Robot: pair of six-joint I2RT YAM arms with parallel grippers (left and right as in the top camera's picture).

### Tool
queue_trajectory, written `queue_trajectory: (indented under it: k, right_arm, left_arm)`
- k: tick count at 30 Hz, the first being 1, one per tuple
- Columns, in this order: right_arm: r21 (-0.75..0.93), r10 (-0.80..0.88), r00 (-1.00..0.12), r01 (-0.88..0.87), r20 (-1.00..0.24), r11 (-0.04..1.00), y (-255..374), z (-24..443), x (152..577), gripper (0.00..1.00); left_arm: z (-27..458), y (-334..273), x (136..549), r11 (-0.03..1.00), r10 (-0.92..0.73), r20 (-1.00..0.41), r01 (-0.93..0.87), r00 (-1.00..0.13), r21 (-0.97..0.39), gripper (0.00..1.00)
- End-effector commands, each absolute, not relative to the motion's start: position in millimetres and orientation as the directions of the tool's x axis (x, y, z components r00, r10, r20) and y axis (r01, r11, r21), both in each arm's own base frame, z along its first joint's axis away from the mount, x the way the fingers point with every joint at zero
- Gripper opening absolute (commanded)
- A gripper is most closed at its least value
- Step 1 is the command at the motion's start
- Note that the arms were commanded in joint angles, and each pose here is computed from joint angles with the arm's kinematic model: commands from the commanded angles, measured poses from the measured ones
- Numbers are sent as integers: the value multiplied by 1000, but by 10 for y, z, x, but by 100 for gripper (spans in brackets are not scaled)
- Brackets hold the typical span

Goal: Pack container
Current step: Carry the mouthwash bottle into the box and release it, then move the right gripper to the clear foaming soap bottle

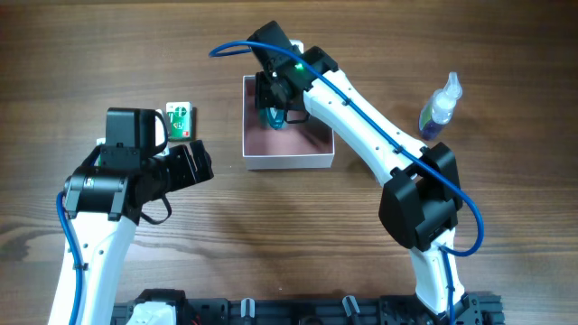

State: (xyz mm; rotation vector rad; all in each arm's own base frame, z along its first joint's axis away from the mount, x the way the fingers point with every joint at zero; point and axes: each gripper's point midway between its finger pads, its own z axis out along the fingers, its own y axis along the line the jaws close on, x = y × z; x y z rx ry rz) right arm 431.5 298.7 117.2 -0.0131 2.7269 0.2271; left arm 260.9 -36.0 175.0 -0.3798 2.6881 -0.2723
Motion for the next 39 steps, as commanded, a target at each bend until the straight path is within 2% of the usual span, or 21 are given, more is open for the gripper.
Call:
queue_trajectory:
  k: [1,21,24,29,34,39]
  right_arm:
    - [154,-6,-912,-76,-411,985,3014,1223,4336,70]
    - [159,-80,-903,-160,-422,974,3093,1240,4336,70]
    - [148,-99,-902,-176,-420,973,3072,1268,4307,74]
    - [134,-160,-881,-243,-445,961,2996,1600,4186,78]
    - [91,-243,-835,-327,-494,941,2738,2212,3915,83]
    - [78,-71,-809,-144,-584,987,1997,2879,3862,89]
  left_arm:
    - [1813,-336,2641,938,-324,-382,-241,-865,-250,100]
    - [1813,-336,2641,938,-324,-382,-241,-865,-250,100]
    - [1813,-336,2641,938,-324,-382,-241,-865,-250,100]
    - [1813,-336,2641,938,-324,-382,-241,-865,-250,100]
    - [1813,-336,2641,938,-324,-382,-241,-865,-250,100]
    - [1813,-336,2641,938,-324,-382,-241,-865,-250,100]
